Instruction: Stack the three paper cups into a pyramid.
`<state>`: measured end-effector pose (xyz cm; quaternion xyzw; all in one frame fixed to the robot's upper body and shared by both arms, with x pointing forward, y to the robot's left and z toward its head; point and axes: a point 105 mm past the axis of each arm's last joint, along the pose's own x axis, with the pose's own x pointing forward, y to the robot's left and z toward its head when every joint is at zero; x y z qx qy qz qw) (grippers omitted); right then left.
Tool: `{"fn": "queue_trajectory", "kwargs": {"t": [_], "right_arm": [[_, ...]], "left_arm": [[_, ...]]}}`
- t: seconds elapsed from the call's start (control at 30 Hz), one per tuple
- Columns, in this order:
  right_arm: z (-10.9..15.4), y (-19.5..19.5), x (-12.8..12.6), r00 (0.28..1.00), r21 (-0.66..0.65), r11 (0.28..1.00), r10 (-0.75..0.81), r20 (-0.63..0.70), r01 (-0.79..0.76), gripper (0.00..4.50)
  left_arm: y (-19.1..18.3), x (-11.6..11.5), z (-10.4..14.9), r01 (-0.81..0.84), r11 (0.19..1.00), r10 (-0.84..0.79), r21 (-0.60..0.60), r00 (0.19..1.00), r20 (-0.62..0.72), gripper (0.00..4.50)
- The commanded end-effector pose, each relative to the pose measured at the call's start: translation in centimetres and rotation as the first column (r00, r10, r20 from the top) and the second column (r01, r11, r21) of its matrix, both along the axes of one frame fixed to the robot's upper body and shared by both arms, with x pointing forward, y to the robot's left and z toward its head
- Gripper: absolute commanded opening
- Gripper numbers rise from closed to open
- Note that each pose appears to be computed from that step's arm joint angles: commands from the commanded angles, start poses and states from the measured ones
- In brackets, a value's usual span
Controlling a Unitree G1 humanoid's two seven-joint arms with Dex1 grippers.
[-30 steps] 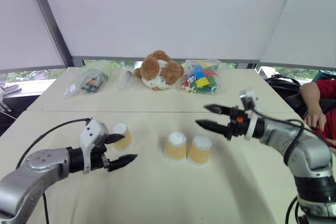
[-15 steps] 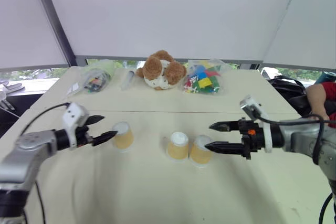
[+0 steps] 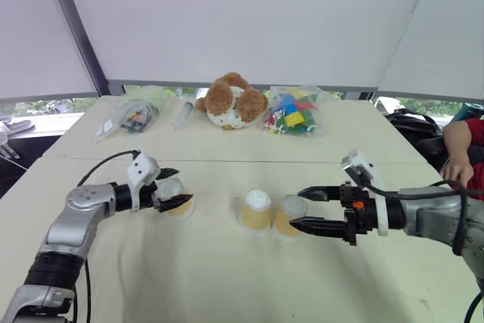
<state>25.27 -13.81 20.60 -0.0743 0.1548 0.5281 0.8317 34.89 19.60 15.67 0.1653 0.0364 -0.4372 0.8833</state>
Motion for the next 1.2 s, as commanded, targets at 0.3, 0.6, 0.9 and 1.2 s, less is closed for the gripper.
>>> {"fn": "queue_trajectory", "kwargs": {"t": [0.3, 0.6, 0.9, 1.2], "right_arm": [[0.8, -0.1, 0.4, 0.998, 0.001, 1.000, 0.001, 0.061, -0.001, 4.39], [0.9, 0.2, 0.4, 0.998, 0.004, 1.000, 0.008, 0.064, -0.009, 4.50], [0.9, -0.1, 0.6, 0.998, 0.003, 1.000, -0.012, 0.069, 0.012, 4.50], [2.4, -2.2, 1.5, 0.990, 0.002, 0.996, -0.090, 0.107, 0.090, 4.50]], "left_arm": [[-0.2, -0.4, 1.6, 0.017, 1.000, -0.017, 0.000, 0.999, 0.037, 4.50], [-0.2, 0.4, 1.0, -0.004, 1.000, 0.004, 0.007, 0.999, 0.048, 2.29], [0.1, 1.1, 3.3, 0.007, 1.000, -0.007, 0.002, 0.997, 0.082, 2.29], [-3.7, 2.9, 13.1, 0.176, 0.984, -0.170, -0.039, 0.978, 0.124, 2.29]]}}
